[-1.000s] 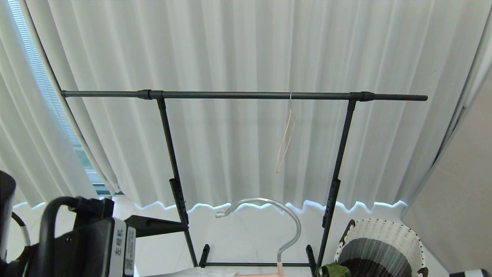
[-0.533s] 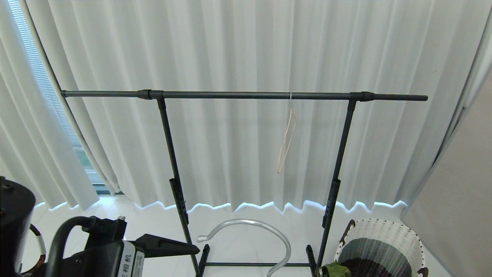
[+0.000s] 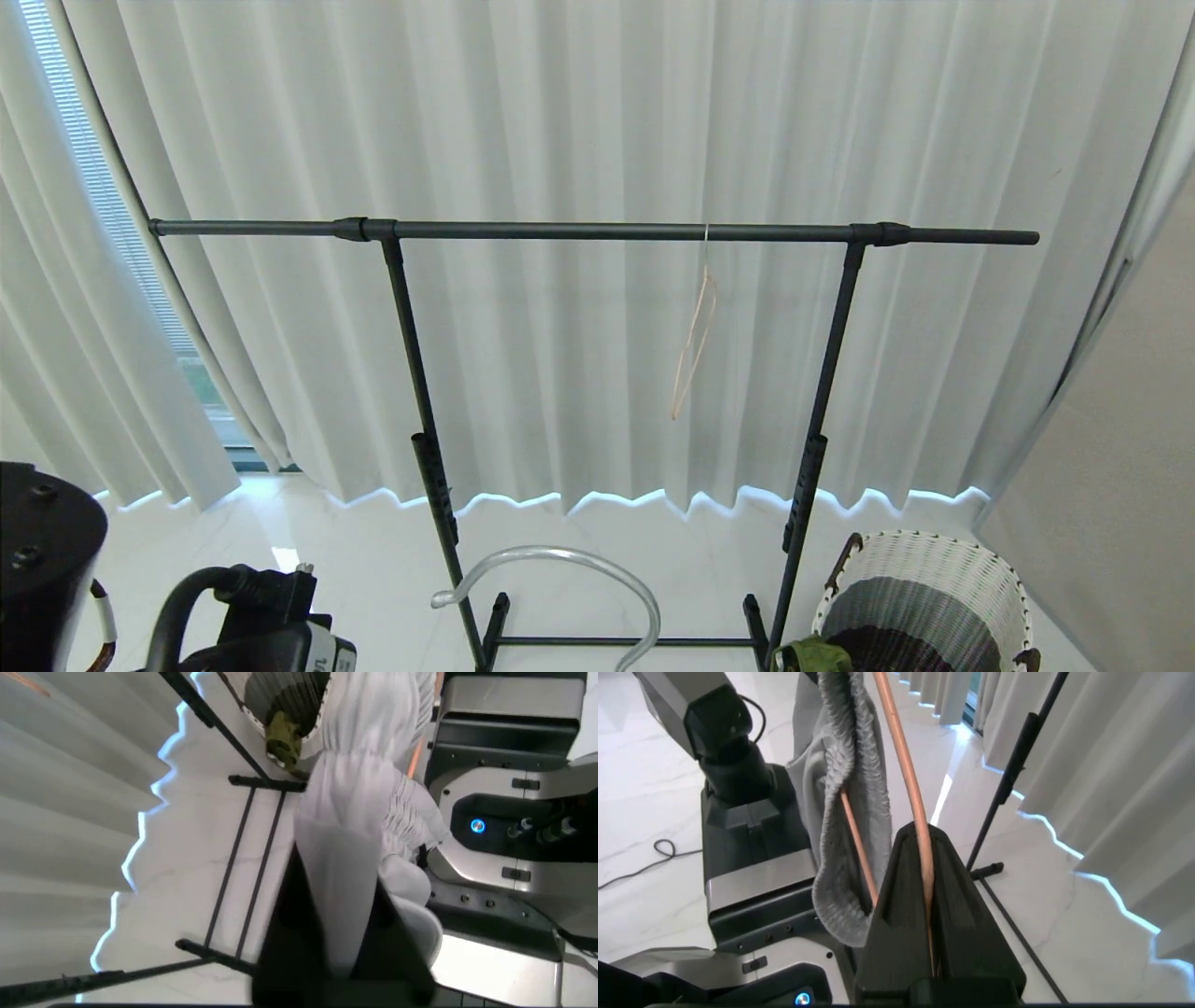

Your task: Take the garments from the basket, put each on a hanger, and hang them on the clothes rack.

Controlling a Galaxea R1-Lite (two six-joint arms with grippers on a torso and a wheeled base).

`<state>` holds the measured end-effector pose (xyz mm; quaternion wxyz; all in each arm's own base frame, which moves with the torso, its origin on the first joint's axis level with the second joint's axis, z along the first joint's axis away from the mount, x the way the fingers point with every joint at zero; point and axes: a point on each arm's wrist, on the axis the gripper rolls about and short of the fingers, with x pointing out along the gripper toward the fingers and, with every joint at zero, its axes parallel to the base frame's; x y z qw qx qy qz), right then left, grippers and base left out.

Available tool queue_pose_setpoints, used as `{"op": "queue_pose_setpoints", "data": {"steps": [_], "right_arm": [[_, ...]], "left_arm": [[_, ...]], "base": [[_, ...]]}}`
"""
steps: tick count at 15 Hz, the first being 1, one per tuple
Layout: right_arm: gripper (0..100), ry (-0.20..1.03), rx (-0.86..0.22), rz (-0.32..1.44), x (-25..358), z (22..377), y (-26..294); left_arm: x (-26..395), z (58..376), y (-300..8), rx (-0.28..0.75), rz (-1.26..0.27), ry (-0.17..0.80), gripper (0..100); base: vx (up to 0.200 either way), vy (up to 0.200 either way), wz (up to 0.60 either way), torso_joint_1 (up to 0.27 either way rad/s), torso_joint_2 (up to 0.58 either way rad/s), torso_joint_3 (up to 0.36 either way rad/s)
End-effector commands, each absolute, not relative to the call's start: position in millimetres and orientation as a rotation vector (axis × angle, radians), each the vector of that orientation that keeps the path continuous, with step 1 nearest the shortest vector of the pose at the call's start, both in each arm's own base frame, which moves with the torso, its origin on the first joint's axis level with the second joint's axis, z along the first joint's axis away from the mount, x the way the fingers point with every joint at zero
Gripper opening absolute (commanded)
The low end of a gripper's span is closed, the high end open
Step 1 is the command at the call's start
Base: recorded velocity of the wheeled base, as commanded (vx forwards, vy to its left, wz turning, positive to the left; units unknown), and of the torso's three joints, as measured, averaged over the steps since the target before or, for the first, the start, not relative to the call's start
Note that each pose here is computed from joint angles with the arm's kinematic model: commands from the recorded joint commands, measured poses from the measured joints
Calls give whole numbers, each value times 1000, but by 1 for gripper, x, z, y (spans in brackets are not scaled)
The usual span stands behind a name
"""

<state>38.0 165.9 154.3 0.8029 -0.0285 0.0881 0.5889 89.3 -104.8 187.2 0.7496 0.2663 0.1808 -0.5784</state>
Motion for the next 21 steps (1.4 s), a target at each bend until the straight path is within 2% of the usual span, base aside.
{"op": "queue_pose_setpoints", "data": {"steps": [1, 6, 7, 10, 13, 14, 15, 16, 18, 21], "right_arm": [[0, 190, -61, 1260, 38, 154, 166], [0, 191, -64, 1260, 38, 154, 166], [100, 189, -62, 1258, 38, 154, 167], [100, 187, -62, 1245, 40, 155, 166], [100, 179, -72, 1194, 51, 156, 169], [100, 179, -72, 1194, 51, 156, 169], [100, 196, -77, 1173, 57, 154, 175], [100, 209, -80, 1165, 60, 152, 181], [100, 251, -51, 1149, 67, 151, 197], [100, 312, 11, 1135, 77, 149, 227]], "left_arm": [[87, 186, -102, 582, -1262, 395, 0], [86, 182, -94, 569, -1223, 405, 0], [87, 181, -92, 565, -1204, 415, 0], [91, 179, -87, 557, -1157, 432, 0], [93, 177, -80, 599, -1008, 455, 0], [93, 177, -80, 599, -1008, 455, 0], [98, 179, -80, 655, -846, 438, 0], [102, 181, -80, 666, -766, 426, 0], [104, 188, -79, 588, -641, 428, 0], [107, 213, -81, 439, -583, 373, 0]], "base": [[0, 0, 0, 0, 0, 0], [0, 0, 0, 0, 0, 0], [0, 0, 0, 0, 0, 0], [0, 0, 0, 0, 0, 0], [0, 0, 0, 0, 0, 0], [0, 0, 0, 0, 0, 0], [0, 0, 0, 0, 0, 0], [0, 0, 0, 0, 0, 0], [0, 0, 0, 0, 0, 0], [0, 0, 0, 0, 0, 0]]}}
